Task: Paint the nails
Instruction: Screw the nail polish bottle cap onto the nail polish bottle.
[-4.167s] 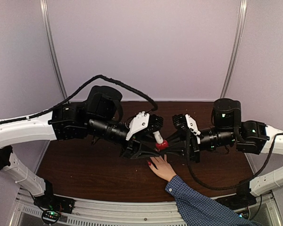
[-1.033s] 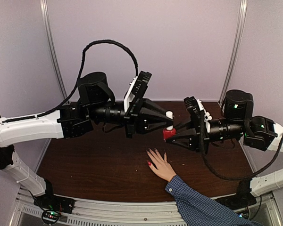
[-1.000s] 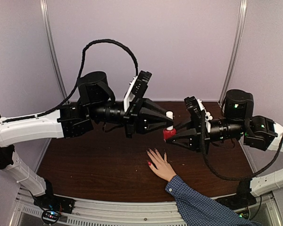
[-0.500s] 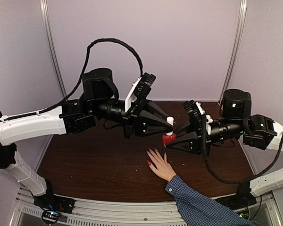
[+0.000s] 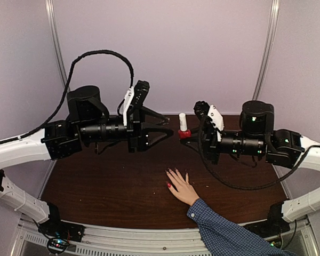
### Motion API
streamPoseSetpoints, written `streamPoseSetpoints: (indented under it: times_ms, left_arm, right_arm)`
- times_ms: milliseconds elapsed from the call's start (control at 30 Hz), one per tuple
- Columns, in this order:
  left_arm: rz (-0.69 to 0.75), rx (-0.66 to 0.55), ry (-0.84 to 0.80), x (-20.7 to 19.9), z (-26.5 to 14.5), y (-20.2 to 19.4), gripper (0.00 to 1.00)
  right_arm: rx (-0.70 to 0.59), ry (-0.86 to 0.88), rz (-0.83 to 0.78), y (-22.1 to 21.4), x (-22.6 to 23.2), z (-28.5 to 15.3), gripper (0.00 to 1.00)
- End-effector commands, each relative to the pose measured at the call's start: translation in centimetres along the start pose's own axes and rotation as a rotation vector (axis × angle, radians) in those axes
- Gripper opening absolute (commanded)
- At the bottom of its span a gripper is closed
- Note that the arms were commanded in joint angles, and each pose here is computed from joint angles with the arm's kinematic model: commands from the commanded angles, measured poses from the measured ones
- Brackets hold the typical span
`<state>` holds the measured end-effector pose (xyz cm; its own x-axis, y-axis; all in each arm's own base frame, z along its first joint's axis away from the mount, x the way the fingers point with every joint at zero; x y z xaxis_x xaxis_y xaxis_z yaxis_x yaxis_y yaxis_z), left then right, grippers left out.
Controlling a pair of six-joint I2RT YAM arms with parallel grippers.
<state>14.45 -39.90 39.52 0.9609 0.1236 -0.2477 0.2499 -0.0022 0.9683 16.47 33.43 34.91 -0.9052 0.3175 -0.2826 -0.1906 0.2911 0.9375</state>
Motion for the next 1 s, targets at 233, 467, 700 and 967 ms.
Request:
streamPoseSetpoints:
  times_ms: [233, 467, 700, 967]
  left_arm:
    - [-0.017, -0.094, 0.326, 5.1, 2.4, 1.8, 0.47]
    - [-0.056, -0.121, 0.304, 5.3, 4.1, 1.9, 0.42]
    - [-0.070, -0.118, 0.300, 5.5, 4.7, 1.6, 0.36]
    - [-0.085, -0.098, 0.263, 5.1, 4.9, 1.0, 0.20]
  right_arm:
    - [0.095, -0.248, 0.070, -2.0, -4.0, 1.6, 0.00]
    - [0.108, -0.252, 0.075, -2.3, -4.0, 1.9, 0.00]
    - [0.124, -0.258, 0.068, -2.4, -4.2, 1.9, 0.00]
    - [0.088, -0.229, 0.049, -1.0, -3.9, 1.3, 0.00]
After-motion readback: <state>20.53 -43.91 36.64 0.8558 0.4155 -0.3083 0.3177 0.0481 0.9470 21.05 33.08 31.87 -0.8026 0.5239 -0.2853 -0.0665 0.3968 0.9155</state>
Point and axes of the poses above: each gripper's point midway between its finger pads, its own z axis out along the fingers, its own x axis along the line the jaws close on, y = z × x, the point moved 1 cm from there along -z, back along the fingers, and after that the axes turned 12 degrees about -z, right-handed, at the moved point
